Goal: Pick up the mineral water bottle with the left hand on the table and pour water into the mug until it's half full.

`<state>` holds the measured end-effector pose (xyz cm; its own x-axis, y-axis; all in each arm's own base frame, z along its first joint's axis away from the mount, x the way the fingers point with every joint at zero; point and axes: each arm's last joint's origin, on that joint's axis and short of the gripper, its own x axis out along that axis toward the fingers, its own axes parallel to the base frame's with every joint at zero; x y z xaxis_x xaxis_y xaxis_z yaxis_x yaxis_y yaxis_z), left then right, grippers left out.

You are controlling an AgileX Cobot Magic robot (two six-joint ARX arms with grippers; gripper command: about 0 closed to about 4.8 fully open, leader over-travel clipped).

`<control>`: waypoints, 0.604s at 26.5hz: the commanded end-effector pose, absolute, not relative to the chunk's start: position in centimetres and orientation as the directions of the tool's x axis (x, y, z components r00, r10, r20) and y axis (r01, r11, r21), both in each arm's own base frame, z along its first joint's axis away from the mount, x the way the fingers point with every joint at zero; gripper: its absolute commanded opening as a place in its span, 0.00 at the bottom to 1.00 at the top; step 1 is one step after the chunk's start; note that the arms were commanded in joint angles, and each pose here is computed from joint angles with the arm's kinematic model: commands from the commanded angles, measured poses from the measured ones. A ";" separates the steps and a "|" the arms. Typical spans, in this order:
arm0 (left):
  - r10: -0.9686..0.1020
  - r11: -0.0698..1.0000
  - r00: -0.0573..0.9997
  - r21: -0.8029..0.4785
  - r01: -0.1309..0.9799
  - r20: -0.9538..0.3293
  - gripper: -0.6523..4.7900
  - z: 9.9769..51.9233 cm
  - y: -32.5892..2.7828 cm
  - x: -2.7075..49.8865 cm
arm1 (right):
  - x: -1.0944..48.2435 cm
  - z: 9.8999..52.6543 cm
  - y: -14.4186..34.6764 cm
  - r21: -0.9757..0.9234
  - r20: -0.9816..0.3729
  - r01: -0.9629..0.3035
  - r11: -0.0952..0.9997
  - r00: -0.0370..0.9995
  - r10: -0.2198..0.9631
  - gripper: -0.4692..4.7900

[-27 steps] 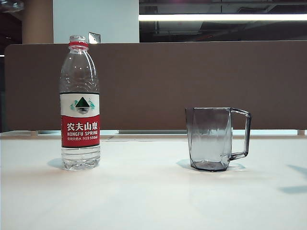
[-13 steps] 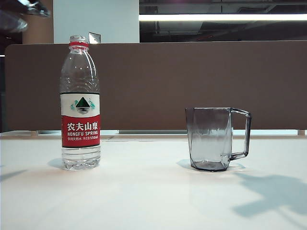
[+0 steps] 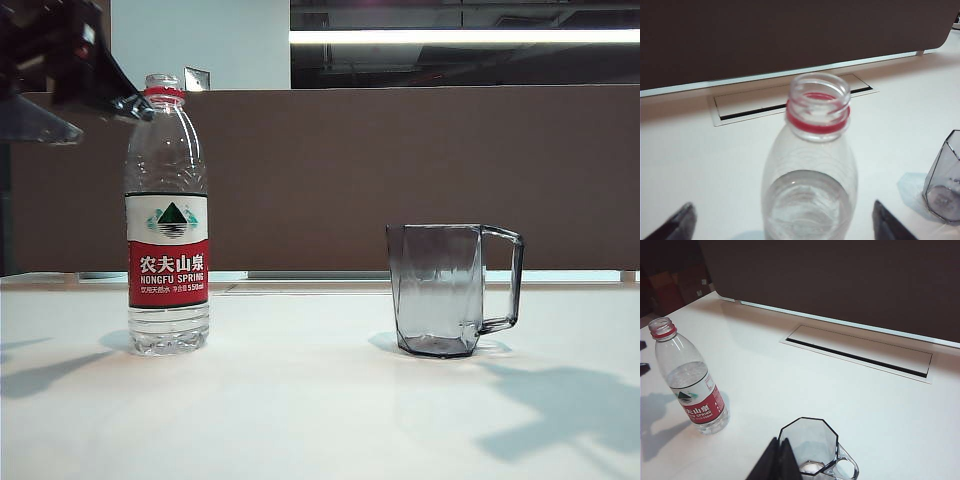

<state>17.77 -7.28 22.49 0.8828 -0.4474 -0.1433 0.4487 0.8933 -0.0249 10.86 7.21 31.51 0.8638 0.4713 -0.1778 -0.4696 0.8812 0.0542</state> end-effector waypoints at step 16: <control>-0.461 0.887 0.878 -0.047 0.459 -0.129 1.00 19.8 -8.9 21.1 | 10.8 31.8 7.2 0.055 -0.163 -0.470 0.881 0.867 0.472 0.09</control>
<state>20.87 -8.80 19.62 0.8742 -0.4573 -0.1635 0.4584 0.8881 -0.0329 10.86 7.21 31.50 0.8637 0.4713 -0.1786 -0.4695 0.8812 0.0545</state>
